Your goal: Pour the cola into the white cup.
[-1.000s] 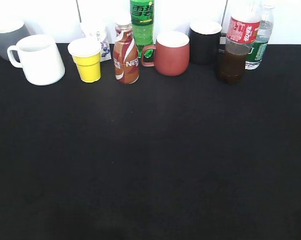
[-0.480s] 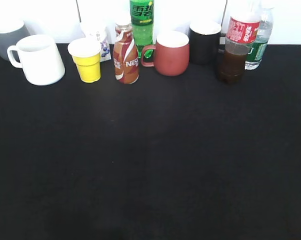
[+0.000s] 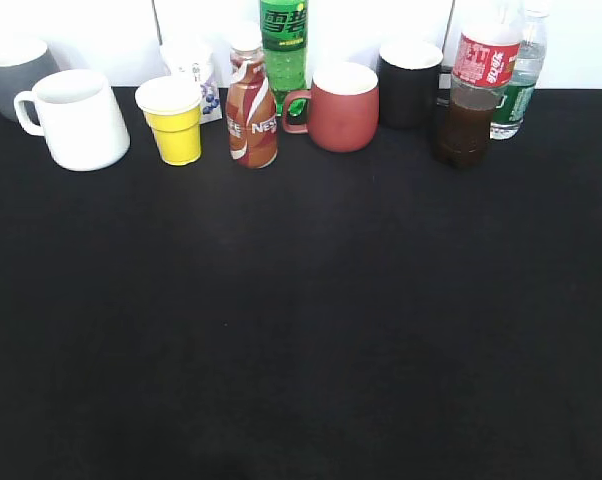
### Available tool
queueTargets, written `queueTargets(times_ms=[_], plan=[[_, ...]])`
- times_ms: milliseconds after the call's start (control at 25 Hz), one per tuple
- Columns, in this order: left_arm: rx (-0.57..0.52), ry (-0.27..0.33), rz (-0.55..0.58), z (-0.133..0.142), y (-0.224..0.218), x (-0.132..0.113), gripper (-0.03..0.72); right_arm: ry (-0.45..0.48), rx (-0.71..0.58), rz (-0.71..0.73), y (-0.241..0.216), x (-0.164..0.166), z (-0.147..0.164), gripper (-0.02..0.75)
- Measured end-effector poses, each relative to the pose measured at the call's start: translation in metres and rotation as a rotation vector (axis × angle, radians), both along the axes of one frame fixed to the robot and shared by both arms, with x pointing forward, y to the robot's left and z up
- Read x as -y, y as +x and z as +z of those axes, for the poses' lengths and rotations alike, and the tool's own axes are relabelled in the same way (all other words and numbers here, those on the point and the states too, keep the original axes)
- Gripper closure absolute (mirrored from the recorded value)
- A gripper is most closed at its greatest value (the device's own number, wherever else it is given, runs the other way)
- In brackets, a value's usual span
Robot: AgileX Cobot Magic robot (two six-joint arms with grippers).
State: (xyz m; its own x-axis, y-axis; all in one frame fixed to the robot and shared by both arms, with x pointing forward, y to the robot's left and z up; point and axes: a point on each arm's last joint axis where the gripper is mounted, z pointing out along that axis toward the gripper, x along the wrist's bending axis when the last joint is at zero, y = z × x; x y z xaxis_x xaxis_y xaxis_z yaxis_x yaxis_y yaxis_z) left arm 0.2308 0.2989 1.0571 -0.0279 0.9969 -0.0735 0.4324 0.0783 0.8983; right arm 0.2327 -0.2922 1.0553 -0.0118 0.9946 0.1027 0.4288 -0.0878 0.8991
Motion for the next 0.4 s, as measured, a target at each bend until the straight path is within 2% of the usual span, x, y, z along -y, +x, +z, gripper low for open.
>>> queueTargets(times_ms=[240, 400], plan=[[0.0, 0.0, 0.0, 0.0, 0.0, 0.0, 0.233, 0.0, 0.0, 0.0, 0.0, 0.0, 0.0, 0.146], [0.0, 0.0, 0.0, 0.0, 0.0, 0.0, 0.29, 0.0, 0.0, 0.0, 0.0, 0.0, 0.0, 0.146]])
